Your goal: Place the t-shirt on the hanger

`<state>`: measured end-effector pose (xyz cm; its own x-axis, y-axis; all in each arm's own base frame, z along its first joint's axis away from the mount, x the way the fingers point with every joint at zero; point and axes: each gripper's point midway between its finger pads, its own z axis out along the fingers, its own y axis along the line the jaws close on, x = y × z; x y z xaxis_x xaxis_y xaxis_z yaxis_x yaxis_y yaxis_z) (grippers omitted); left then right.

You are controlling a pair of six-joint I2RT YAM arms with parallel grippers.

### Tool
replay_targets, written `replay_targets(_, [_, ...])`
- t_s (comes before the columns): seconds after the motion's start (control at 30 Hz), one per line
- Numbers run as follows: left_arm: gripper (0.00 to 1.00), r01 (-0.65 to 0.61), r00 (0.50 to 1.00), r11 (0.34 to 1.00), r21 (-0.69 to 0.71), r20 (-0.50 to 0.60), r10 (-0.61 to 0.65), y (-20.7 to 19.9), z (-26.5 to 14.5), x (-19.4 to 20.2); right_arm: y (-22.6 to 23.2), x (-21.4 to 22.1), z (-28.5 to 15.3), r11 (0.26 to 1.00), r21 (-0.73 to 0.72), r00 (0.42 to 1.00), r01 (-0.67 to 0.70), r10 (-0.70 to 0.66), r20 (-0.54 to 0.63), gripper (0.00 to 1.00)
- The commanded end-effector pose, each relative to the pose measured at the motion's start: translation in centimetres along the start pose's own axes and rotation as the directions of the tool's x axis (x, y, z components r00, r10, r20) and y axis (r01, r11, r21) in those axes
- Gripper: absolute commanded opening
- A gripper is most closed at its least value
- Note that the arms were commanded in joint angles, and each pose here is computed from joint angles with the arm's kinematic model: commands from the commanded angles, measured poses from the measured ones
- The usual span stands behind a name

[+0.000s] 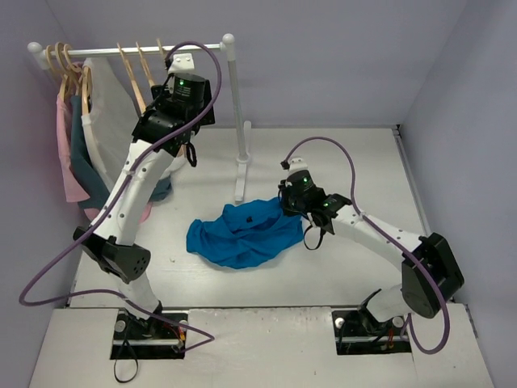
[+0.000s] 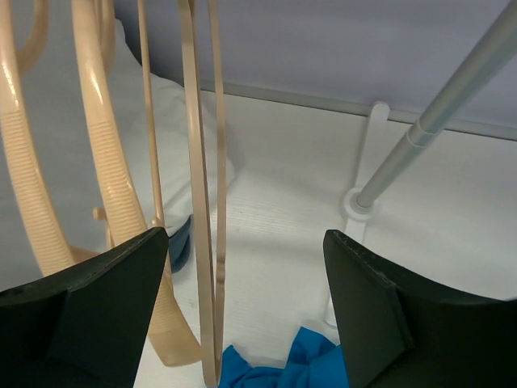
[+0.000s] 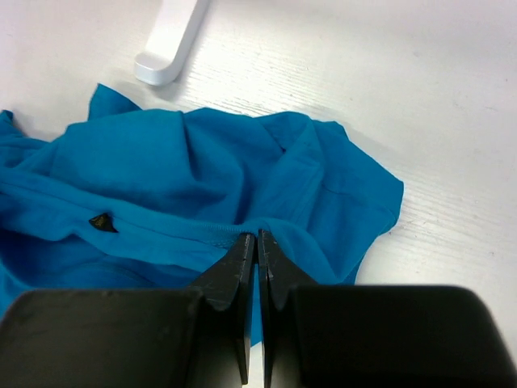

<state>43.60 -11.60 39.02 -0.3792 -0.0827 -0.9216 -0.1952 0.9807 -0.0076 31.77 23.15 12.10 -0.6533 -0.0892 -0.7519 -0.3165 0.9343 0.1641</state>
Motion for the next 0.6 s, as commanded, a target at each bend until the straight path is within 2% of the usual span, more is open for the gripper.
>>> replay_targets(0.0, [0.73,0.018,0.997,1.0,-0.019,0.076,-0.016,1.3,-0.4,-3.2,0.8,-2.7,-1.8,0.999,-0.044,0.994,-0.032,0.036,0.104,0.0])
replay_targets(0.17, [0.72,0.024,0.999,0.999,-0.041,0.039,-0.022,1.7,1.7,-2.0,0.6,-2.3,-2.3,0.998,-0.046,0.993,-0.037,0.041,0.108,0.0])
replay_targets(0.33, [0.63,0.016,1.0,0.999,-0.051,0.018,-0.015,1.7,2.9,-1.4,0.6,-2.1,-2.5,0.998,-0.048,0.993,-0.041,0.046,0.108,0.0])
replay_targets(0.5, [0.46,0.006,1.0,0.997,-0.071,0.017,-0.004,2.1,3.6,-1.4,0.5,-2.1,-2.7,0.998,-0.049,0.993,-0.037,0.043,0.111,0.0])
replay_targets(0.57, [0.44,0.01,1.0,0.998,-0.066,0.029,-0.008,2.2,3.3,-1.8,0.6,-2.3,-2.8,0.998,-0.049,0.992,-0.037,0.042,0.117,0.0])
